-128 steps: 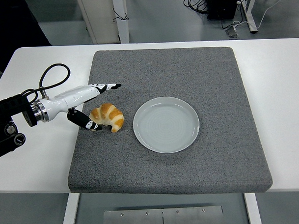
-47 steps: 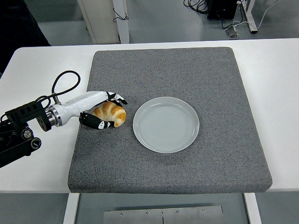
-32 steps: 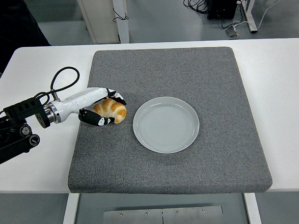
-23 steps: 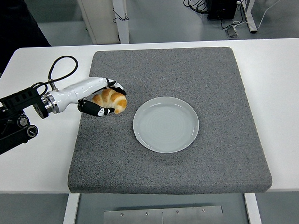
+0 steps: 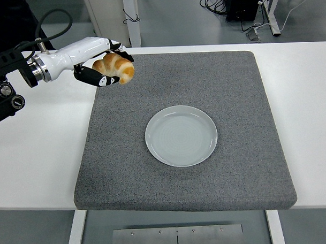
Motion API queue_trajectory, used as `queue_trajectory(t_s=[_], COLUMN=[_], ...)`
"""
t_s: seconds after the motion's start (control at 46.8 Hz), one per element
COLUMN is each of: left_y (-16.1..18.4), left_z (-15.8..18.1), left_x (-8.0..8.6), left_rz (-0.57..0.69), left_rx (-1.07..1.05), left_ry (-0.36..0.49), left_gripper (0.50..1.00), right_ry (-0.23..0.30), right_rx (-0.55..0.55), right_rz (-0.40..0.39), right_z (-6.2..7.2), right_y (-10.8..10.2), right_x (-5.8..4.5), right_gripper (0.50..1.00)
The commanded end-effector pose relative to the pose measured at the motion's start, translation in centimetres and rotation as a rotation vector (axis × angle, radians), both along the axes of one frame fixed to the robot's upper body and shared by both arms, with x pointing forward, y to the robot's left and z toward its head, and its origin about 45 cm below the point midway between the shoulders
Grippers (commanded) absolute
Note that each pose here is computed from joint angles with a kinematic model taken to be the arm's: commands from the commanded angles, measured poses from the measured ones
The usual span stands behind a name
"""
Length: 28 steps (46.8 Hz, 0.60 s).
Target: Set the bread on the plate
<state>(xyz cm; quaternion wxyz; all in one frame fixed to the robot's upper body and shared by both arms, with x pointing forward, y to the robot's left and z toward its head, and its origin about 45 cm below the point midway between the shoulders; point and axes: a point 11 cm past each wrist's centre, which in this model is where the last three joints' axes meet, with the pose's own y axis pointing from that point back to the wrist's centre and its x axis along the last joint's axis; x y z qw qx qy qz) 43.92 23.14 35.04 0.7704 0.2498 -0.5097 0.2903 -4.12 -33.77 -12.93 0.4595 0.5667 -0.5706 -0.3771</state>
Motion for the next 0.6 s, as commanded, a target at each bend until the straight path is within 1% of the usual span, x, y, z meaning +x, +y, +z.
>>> queue_trajectory(t_s=[0.0, 0.128, 0.235, 0.321, 0.577], left_y=[-0.4, -0.9, -1.7, -3.5, -8.6], left_z=[1.4, 2.7, 3.0, 3.2, 2.0], left_x=[0.2, 0.4, 0.5, 0.4, -0.4], left_rz=[-0.016, -0.027, -0.04, -0.078, -0.177], left_rx=[-0.003, -0.003, -0.006, -0.018, -0.044], left_ry=[-0.029, -0.053, -0.062, -0.066, -0.043], left_gripper=[0.525, 0.527, 0.527, 0.527, 0.528], right_ry=[0.0, 0.0, 0.0, 0.0, 0.0], right_rx=[0.0, -0.001, -0.001, -0.001, 0.0], right_rz=[0.0, 0.0, 0.0, 0.0, 0.0], right_z=[0.0, 0.0, 0.0, 0.0, 0.0], right_y=[0.0, 0.0, 0.0, 0.0, 0.0], right_x=[0.0, 0.0, 0.0, 0.0, 0.0], right_gripper=[1.0, 1.0, 1.0, 1.0, 1.0])
